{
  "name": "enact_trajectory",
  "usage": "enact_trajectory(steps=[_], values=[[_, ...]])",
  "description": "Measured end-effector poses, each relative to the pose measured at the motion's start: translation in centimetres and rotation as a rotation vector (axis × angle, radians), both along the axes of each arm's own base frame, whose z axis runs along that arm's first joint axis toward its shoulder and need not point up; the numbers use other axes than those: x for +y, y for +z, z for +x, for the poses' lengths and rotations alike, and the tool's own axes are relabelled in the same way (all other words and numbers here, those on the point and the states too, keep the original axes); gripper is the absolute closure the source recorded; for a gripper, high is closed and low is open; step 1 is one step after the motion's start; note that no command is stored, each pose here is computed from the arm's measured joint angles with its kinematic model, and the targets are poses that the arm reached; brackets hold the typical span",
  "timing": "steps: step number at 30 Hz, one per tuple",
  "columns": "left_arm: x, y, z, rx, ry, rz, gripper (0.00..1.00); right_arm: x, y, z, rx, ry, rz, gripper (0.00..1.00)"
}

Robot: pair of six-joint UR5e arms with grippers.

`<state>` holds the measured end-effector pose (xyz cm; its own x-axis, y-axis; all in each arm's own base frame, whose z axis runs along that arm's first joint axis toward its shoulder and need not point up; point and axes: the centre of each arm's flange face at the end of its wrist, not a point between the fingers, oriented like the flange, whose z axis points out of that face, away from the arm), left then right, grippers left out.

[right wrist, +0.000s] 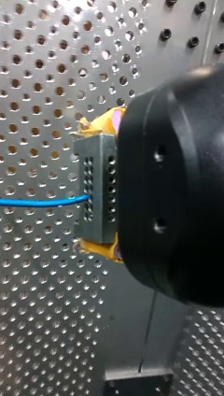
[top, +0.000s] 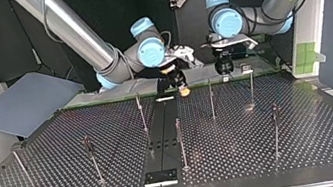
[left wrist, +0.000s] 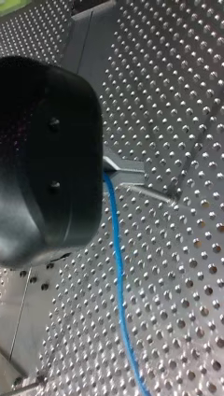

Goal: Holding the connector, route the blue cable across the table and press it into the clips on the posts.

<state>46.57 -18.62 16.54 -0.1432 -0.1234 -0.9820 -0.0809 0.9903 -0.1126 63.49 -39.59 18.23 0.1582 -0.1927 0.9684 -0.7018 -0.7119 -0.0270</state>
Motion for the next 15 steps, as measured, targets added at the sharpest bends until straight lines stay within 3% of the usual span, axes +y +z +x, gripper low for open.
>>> enact_trajectory(steps=[9,15], values=[[-0.2,-2.3,0.1,0.036,0.005,0.007,1.0,-1.3,0.5,-0.3,-0.014,-0.011,-0.012,1.0],[0.0,-2.0,0.8,0.007,0.0,-0.005,1.0,-1.5,0.8,-0.2,-0.021,0.0,-0.015,1.0]])
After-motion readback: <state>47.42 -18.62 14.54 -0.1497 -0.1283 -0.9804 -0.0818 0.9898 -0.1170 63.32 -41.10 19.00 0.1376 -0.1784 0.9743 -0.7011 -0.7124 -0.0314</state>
